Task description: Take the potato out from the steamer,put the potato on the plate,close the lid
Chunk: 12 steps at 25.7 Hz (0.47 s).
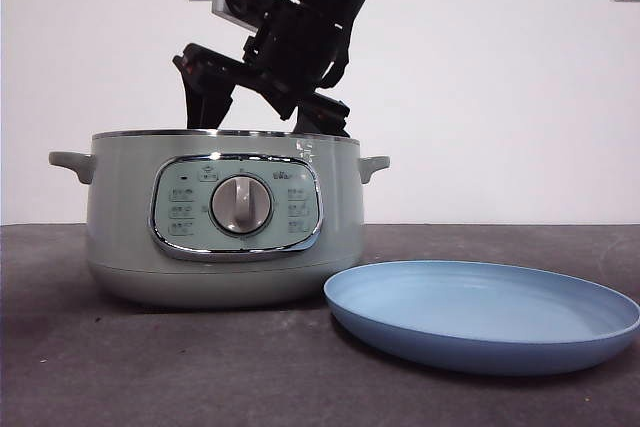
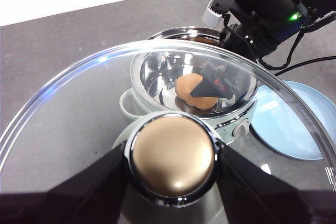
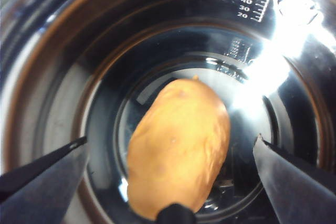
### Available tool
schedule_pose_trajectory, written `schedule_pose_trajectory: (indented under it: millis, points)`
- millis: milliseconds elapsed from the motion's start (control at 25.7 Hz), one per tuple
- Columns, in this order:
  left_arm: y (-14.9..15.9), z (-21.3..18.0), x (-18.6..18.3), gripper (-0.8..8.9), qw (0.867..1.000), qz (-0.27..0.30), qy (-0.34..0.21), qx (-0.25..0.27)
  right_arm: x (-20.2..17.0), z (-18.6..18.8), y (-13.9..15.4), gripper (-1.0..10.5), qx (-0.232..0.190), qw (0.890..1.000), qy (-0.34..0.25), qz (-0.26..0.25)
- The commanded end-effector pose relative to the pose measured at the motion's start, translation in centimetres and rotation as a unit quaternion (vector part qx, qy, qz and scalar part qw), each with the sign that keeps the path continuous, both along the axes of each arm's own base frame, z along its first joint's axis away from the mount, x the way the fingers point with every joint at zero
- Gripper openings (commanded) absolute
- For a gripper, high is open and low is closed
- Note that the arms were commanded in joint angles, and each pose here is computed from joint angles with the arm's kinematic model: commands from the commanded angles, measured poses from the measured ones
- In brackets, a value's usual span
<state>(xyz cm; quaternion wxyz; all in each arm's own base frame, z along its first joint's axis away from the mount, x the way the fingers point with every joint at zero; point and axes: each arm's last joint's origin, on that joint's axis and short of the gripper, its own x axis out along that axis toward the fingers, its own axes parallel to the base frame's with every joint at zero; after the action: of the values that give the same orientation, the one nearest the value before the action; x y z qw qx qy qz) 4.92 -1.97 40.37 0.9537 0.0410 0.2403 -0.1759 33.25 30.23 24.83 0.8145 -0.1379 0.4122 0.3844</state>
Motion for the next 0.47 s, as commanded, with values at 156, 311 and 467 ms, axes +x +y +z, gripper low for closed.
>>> schedule_pose_trajectory:
  millis: [156, 311, 467]
  points:
    - [0.1, 0.5, -0.2, -0.09, 1.0, 0.001, -0.026, -0.014, 0.5, -2.5, 0.8, 6.6, -0.022, 1.0, 0.007, 0.004]
    - [0.1, 0.5, -0.2, -0.09, 1.0, 0.001, -0.027, -0.014, 0.5, -2.6, 0.9, 3.3, -0.023, 1.0, 0.007, 0.004]
    - [0.1, 0.6, -0.2, -0.09, 0.999, 0.001, -0.029, -0.014, 0.5, -2.4, 0.8, -0.1, -0.021, 1.0, 0.007, 0.005]
